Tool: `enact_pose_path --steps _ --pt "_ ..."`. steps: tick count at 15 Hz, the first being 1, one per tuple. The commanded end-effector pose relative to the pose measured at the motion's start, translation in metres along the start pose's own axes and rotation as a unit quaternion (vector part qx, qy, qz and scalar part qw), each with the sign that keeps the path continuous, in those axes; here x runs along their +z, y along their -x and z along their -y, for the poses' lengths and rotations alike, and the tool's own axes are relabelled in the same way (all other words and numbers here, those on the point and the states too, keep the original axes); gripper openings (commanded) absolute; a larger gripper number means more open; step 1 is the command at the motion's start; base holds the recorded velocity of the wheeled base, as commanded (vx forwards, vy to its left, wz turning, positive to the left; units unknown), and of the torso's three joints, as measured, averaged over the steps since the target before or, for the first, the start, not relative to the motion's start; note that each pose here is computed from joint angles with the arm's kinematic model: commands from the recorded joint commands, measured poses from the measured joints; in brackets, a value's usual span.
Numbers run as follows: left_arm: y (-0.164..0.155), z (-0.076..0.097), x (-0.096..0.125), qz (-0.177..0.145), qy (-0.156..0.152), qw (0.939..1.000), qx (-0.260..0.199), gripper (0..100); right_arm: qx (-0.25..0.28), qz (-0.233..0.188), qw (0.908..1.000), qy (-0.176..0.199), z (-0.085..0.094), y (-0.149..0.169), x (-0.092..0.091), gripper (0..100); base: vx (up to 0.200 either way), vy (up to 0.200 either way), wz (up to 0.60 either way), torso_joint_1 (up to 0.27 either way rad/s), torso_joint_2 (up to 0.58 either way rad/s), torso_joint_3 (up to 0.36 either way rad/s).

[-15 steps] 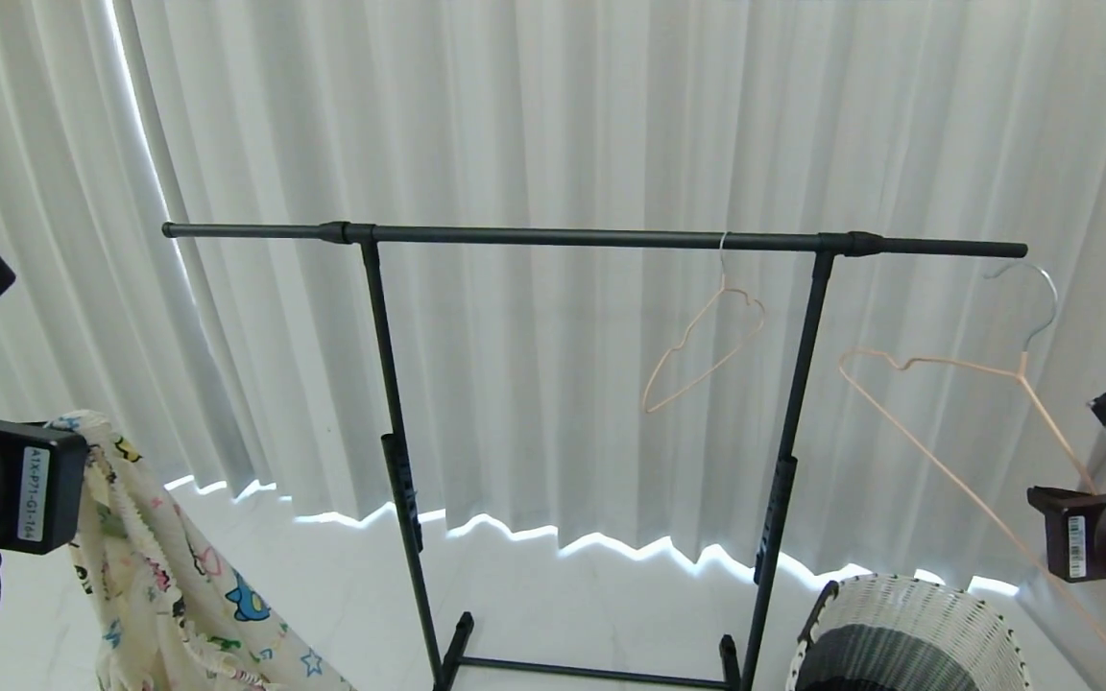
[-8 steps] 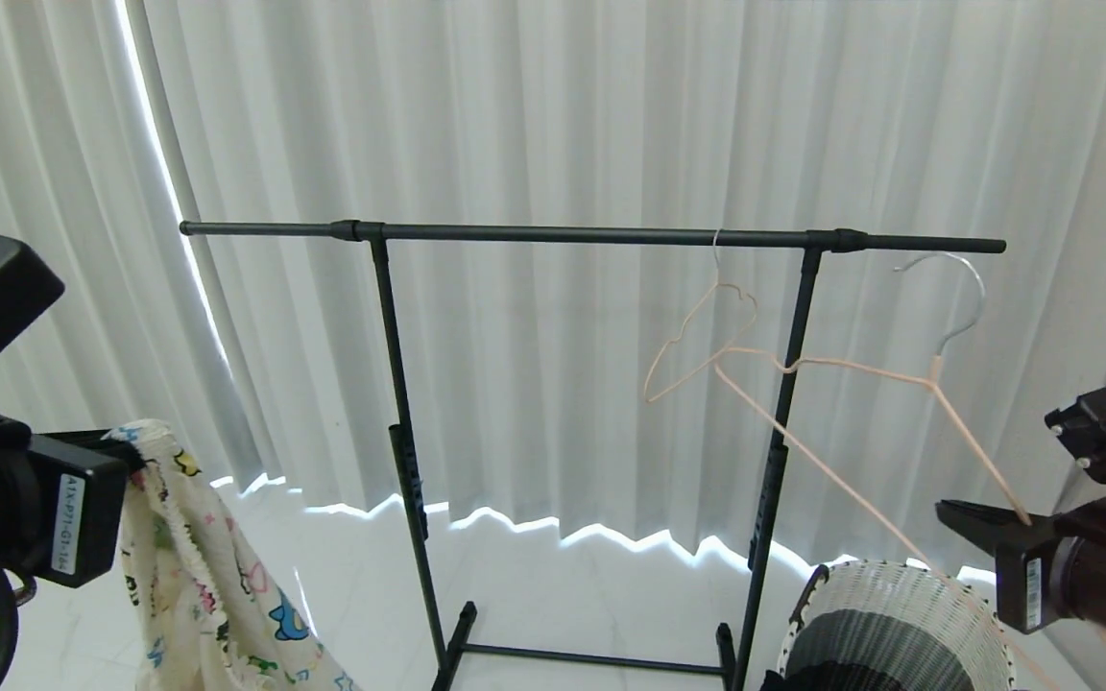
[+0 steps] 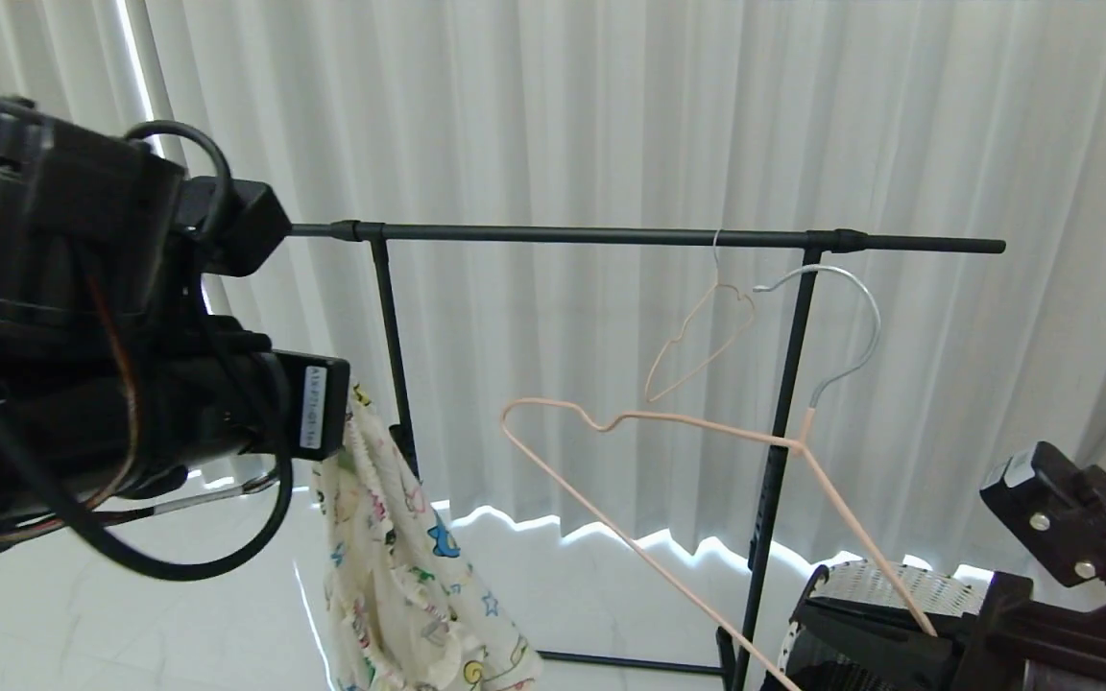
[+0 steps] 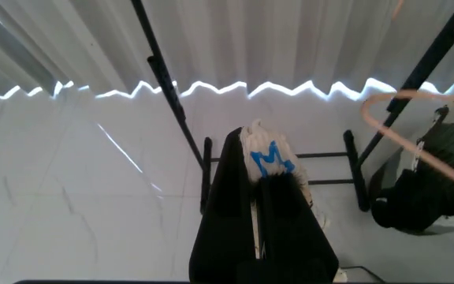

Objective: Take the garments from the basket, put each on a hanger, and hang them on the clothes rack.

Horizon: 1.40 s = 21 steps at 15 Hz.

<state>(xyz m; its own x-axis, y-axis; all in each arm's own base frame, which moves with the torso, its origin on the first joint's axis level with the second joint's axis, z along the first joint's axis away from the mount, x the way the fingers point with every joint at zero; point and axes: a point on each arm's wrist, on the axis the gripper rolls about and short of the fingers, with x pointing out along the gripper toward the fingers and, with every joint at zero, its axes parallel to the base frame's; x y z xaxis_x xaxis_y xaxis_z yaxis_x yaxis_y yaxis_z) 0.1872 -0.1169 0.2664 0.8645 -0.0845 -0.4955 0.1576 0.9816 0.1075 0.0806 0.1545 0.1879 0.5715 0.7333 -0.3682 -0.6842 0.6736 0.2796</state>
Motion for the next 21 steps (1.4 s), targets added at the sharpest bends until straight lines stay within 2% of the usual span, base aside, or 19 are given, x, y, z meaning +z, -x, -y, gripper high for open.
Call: enact_pose_path --steps 1,5,8,10,13,16,21 --pt "-0.041 0.019 0.008 -0.032 0.003 0.9994 0.011 0 0.035 -0.011 0.9993 0.008 -0.017 -0.007 0.003 0 0.0 0.0 0.0 0.0 0.0 0.0" --pt "-0.07 0.022 0.013 -0.039 0.026 0.9956 0.081 0 0.038 -0.014 0.9991 0.009 -0.019 -0.011 0.004 0 0.0 0.0 0.0 0.0 0.0 0.0" --pt "-0.071 0.022 0.013 -0.038 0.043 0.9948 0.084 0 0.056 -0.019 0.9982 0.009 -0.019 -0.01 0.004 0 0.0 0.0 0.0 0.0 0.0 0.0" --pt "-0.07 0.022 0.015 -0.034 0.051 0.9947 0.082 0 0.071 -0.025 0.9971 0.01 -0.021 -0.01 0.004 0 0.0 0.0 0.0 0.0 0.0 0.0" --pt "-0.062 0.021 0.02 -0.025 0.044 0.9972 0.055 0 0.066 -0.029 0.9974 0.008 -0.021 -0.016 0.003 0 0.0 0.0 0.0 0.0 0.0 0.0" --pt "-0.055 0.021 0.024 -0.019 0.049 0.9984 0.022 0 0.082 0.006 0.9964 -0.018 -0.028 -0.03 0.009 0 0.0 0.0 0.0 0.0 0.0 0.0" --pt "-0.051 0.02 0.025 -0.015 0.048 0.9985 0.02 0 0.072 0.007 0.9971 -0.021 -0.029 -0.049 0.008 0 0.0 0.0 0.0 0.0 0.0 0.0"
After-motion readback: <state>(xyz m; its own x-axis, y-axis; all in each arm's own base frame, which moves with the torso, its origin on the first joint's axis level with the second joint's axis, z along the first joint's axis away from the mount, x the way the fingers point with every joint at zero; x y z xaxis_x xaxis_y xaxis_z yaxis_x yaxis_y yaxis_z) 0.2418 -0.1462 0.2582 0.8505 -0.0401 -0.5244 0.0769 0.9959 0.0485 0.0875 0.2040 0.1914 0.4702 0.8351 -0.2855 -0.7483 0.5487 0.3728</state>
